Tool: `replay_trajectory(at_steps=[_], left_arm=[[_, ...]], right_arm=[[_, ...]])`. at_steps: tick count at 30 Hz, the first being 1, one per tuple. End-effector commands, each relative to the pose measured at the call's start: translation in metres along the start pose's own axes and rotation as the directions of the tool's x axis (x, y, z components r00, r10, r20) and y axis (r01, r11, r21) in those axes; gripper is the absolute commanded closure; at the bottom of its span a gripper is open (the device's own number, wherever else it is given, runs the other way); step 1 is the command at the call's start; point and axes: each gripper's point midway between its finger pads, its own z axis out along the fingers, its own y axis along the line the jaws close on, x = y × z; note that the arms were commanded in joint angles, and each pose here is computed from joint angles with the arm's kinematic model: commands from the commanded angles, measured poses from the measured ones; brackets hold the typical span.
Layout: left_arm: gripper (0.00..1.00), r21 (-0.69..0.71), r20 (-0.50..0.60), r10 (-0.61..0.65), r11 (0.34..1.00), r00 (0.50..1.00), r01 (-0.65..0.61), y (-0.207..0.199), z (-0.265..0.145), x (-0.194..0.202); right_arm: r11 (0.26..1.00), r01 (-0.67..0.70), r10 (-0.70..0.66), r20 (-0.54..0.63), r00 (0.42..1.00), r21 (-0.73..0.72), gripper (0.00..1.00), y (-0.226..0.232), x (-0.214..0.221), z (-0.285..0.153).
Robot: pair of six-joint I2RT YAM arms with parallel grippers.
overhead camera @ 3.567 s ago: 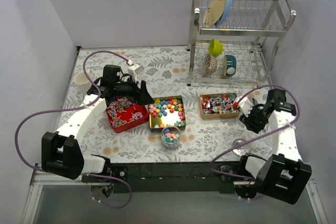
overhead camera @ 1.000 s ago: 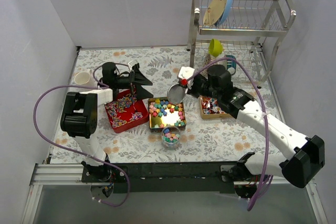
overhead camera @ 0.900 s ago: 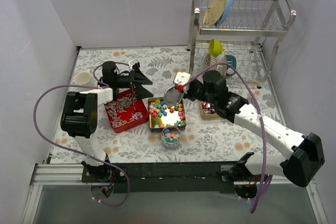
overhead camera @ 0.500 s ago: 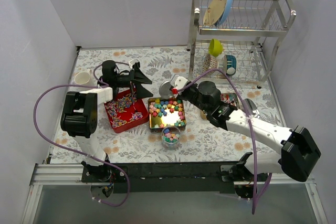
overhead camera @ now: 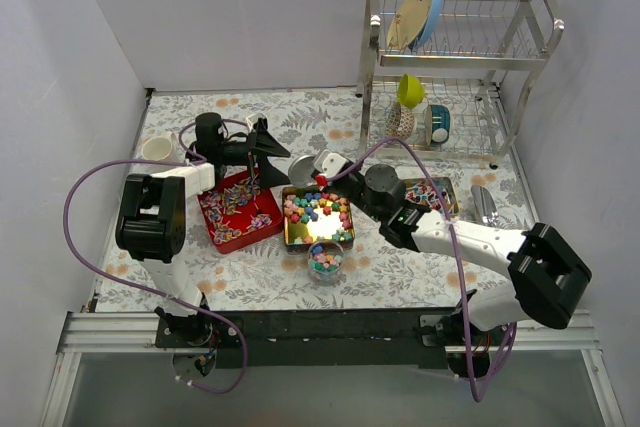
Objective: Pack the candies
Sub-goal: Pick up the bottle lid at the center of the board.
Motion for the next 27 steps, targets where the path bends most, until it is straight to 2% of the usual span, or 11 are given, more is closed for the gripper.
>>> replay_trajectory(at_steps=[1,8,27], left_arm=[[0.02,-0.013,-0.12,-0.3,0.954,0.946,0.3,-0.028,-0.005,0.023],[0.02,-0.014,-0.131,-0.304,0.952,0.944,0.305,-0.029,-0.006,0.023],[0.02,-0.028,-0.185,-0.318,0.948,0.93,0.318,-0.025,0.006,0.033]], right_arm=[[0.998,-0.027,0.021,0.116,0.993,0.055,0.99,-0.009,-0.029,0.008],[1.0,0.008,-0.008,0.137,0.991,0.006,0.99,0.011,-0.027,0.015],[0.996,0.044,-0.056,0.169,0.984,0.074,0.99,0.007,-0.032,0.023]])
